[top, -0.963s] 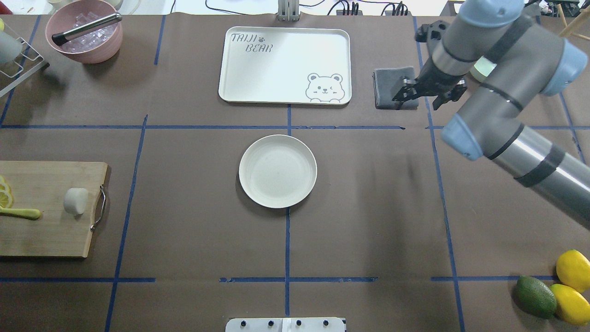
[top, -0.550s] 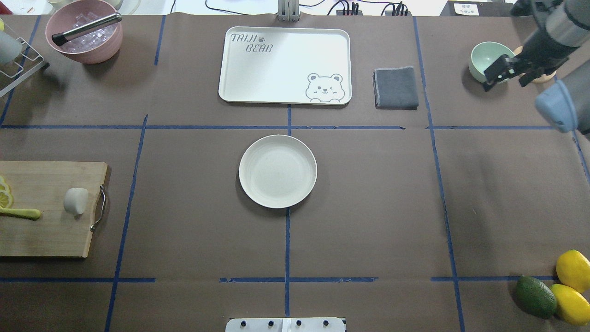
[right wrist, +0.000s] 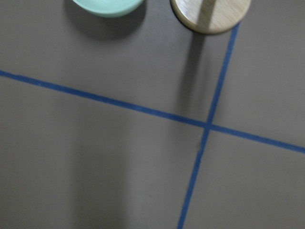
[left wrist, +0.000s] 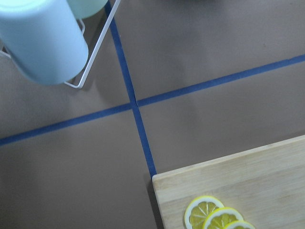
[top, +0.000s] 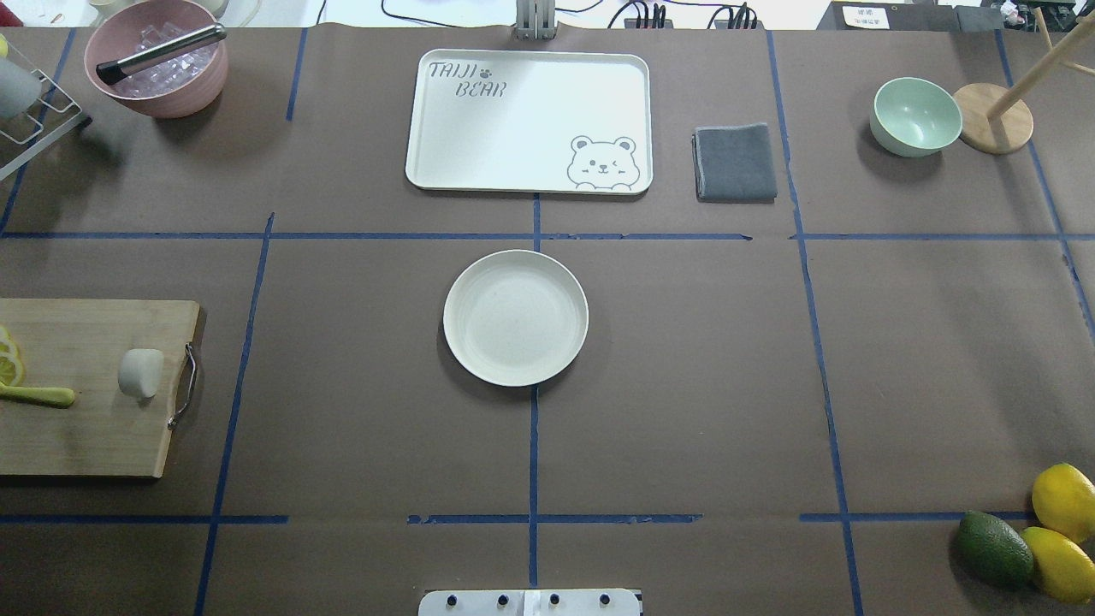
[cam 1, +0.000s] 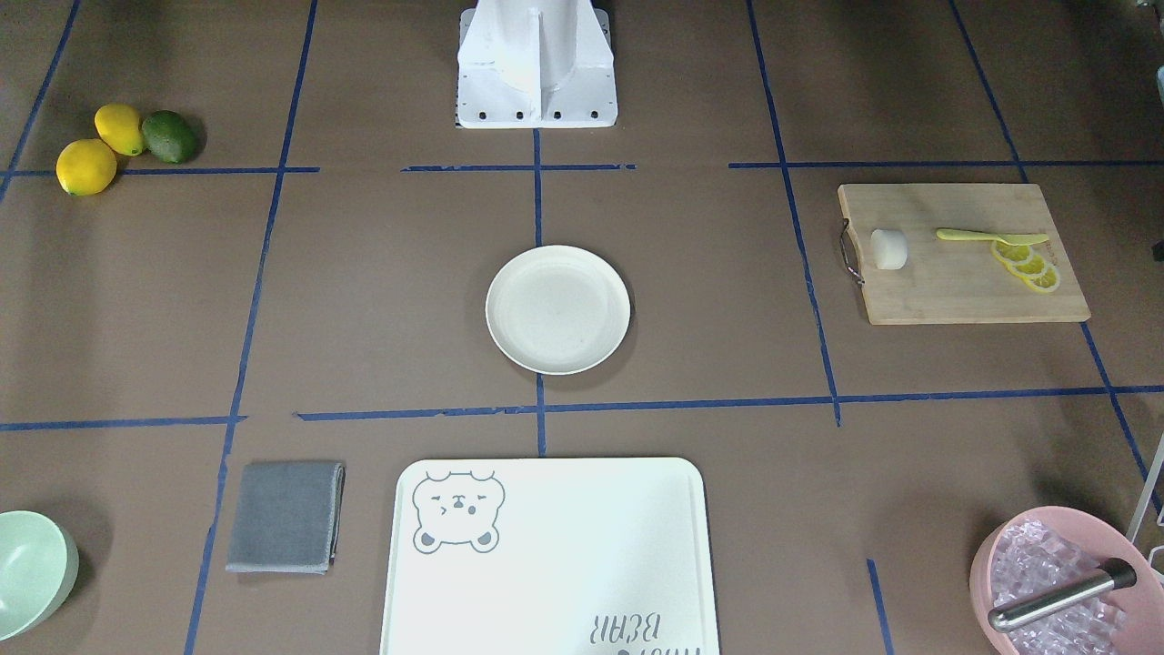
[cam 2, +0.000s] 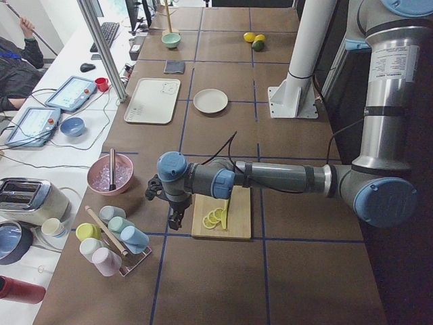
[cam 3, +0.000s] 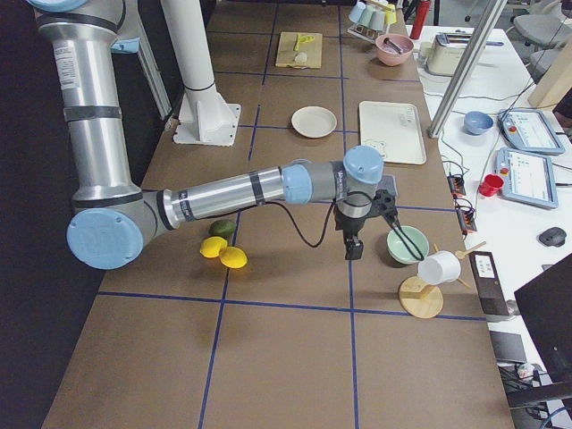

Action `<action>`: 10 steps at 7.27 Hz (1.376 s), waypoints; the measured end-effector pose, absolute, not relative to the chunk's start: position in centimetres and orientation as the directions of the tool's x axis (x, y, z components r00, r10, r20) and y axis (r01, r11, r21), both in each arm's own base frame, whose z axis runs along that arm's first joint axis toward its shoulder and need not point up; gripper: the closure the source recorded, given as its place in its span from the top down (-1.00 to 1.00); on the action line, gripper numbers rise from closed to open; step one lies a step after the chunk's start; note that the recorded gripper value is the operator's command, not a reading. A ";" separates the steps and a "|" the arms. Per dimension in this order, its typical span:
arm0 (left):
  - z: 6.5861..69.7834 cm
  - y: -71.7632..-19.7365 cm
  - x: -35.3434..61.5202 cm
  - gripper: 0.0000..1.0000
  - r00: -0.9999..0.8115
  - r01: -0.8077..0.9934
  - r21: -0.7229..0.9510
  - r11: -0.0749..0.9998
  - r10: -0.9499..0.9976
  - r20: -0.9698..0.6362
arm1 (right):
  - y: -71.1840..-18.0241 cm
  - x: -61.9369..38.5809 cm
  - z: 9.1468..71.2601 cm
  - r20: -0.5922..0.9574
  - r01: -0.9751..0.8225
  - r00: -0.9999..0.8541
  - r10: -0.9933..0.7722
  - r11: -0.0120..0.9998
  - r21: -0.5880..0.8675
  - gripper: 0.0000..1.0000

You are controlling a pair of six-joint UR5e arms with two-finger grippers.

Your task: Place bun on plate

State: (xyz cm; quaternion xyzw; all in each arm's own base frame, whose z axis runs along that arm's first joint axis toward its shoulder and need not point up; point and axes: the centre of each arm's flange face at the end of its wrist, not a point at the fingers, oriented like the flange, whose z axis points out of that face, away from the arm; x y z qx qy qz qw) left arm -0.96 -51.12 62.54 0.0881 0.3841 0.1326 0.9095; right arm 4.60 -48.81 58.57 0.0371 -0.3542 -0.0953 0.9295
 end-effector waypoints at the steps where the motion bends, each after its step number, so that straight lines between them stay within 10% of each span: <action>1: 62.2 -51.4 -0.9 1.00 0.667 -0.173 0.283 0.943 0.324 -0.671 | -45.3 6.5 61.5 0.659 0.125 0.737 -0.151 0.988 0.086 0.99; 10: 52.8 -45.0 22.1 1.00 0.664 -0.033 0.154 0.988 0.137 -0.736 | -41.6 7.5 64.1 0.668 0.098 0.737 -0.100 0.994 0.041 0.99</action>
